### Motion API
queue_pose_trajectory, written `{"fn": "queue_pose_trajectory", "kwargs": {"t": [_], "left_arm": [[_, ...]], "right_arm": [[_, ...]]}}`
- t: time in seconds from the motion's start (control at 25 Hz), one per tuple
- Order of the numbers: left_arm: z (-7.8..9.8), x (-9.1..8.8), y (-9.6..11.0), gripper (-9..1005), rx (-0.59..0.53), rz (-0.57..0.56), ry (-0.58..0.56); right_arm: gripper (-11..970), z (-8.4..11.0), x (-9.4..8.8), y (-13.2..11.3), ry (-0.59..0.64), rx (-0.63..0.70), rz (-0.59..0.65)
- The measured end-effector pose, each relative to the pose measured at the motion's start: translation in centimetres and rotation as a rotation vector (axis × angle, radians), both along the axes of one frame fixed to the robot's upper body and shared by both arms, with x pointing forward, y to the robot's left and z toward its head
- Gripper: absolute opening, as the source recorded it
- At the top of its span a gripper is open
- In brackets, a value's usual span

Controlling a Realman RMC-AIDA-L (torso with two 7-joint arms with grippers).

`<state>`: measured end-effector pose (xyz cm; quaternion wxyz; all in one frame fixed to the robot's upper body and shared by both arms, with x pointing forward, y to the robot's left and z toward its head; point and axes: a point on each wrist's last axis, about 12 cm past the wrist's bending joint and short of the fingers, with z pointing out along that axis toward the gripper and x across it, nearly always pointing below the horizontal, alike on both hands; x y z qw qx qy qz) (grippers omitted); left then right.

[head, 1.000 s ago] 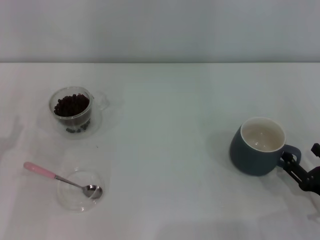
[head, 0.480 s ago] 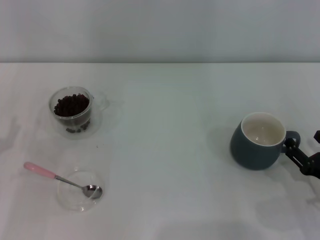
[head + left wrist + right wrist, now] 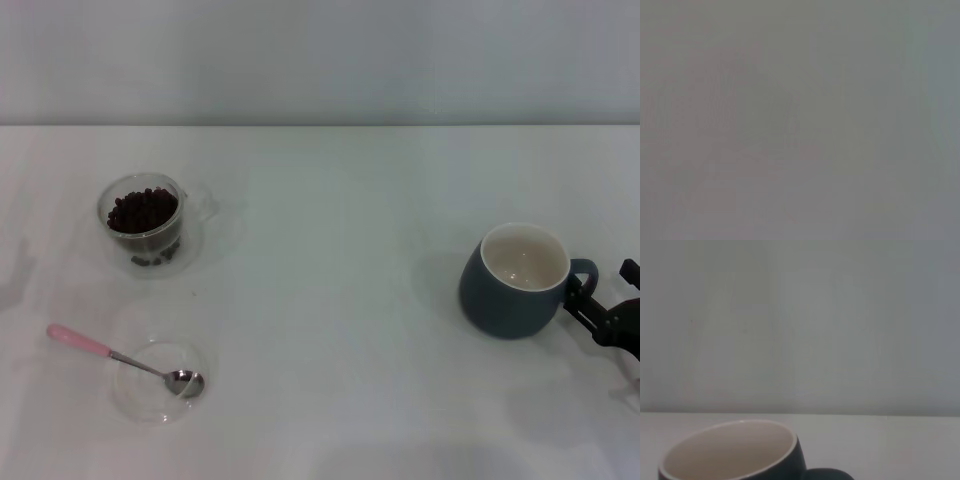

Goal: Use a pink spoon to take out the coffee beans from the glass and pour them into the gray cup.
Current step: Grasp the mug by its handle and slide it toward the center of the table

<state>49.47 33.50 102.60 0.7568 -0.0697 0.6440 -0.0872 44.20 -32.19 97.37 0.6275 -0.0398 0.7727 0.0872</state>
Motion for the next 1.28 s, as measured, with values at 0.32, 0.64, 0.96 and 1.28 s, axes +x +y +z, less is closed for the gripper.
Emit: {"fn": "queue_pose_trajectory", "kwargs": {"t": [0.32, 0.64, 0.96, 1.28], "left_arm": [[-0.1, -0.4, 0.1, 892, -0.003, 0.003, -0.005], [-0.3, -0.9, 0.4, 892, -0.001, 0.014, 0.005], [-0.3, -0.9, 0.6, 891, 0.006, 0.017, 0.004], [-0.2, -0.9, 0.8, 891, 0.012, 0.019, 0.003]], "right_arm": [[848, 0.1, 0.8, -0.1, 0.011, 0.009, -0.024], [700, 0.2, 1.2, 0.1, 0.006, 0.025, -0.021], [352, 0.2, 1.3, 0.4, 0.007, 0.025, -0.003], [138, 0.4, 1.2, 0.9, -0.009, 0.027, 0.031]]}}
